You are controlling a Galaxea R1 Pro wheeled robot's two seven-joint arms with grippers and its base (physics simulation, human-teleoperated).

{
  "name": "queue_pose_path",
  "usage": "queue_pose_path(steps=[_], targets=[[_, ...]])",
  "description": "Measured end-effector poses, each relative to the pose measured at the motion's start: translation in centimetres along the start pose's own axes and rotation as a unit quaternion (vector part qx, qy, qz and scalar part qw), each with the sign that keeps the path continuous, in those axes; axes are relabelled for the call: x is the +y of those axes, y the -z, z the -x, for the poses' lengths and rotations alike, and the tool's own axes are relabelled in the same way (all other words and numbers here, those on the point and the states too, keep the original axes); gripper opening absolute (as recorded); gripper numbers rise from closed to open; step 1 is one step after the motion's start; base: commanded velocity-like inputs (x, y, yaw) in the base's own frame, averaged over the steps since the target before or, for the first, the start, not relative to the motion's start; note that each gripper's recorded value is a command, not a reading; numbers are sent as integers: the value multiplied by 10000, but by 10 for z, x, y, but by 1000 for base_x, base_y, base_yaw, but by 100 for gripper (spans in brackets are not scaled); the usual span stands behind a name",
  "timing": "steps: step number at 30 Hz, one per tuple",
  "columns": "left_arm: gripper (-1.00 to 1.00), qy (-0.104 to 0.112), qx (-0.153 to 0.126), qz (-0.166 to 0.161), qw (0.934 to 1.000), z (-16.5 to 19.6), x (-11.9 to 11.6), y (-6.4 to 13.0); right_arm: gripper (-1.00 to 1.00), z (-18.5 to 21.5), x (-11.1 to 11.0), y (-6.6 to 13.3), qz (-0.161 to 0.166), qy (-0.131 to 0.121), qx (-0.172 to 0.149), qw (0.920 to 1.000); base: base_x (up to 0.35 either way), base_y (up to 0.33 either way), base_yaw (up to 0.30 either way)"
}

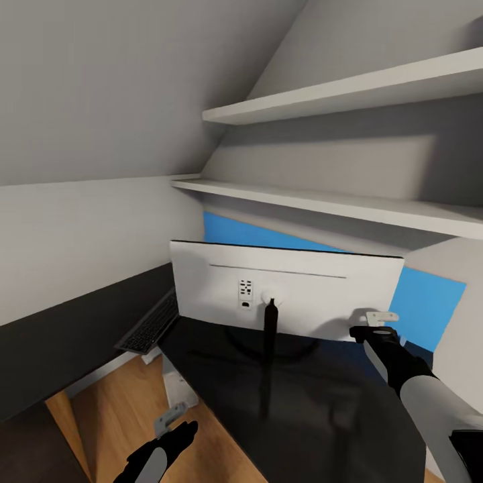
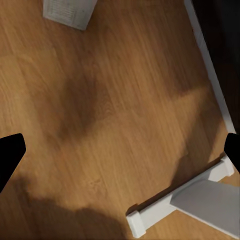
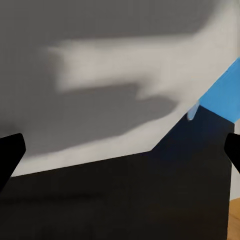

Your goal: In the bedroom, organize the workspace by keeping the computer under the desk, ensuring the monitor is on the desk, placing the keyboard on the desk next to the monitor, placing the mouse on the desk next to the keyboard, moving the folder from the swivel chair onto the desk next to the mouse, stacking the notebook on top of the folder with the pen on top of the notebook, and positioning the swivel chair next to the desk.

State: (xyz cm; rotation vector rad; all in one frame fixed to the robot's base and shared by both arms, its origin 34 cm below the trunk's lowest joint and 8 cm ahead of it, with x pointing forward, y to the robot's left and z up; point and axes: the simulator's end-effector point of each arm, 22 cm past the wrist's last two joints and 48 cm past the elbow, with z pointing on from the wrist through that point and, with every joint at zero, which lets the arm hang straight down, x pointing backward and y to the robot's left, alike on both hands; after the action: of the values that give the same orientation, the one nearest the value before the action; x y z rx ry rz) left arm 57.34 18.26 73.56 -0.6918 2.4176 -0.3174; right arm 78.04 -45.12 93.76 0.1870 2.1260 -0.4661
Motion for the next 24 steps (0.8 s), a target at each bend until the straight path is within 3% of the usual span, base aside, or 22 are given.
queue_pose_path(steps=[24], targets=[[100, 2, 5, 10, 10000, -1, 1, 0, 100, 0, 1, 0, 20, -3, 8, 10000, 54, 0, 0]])
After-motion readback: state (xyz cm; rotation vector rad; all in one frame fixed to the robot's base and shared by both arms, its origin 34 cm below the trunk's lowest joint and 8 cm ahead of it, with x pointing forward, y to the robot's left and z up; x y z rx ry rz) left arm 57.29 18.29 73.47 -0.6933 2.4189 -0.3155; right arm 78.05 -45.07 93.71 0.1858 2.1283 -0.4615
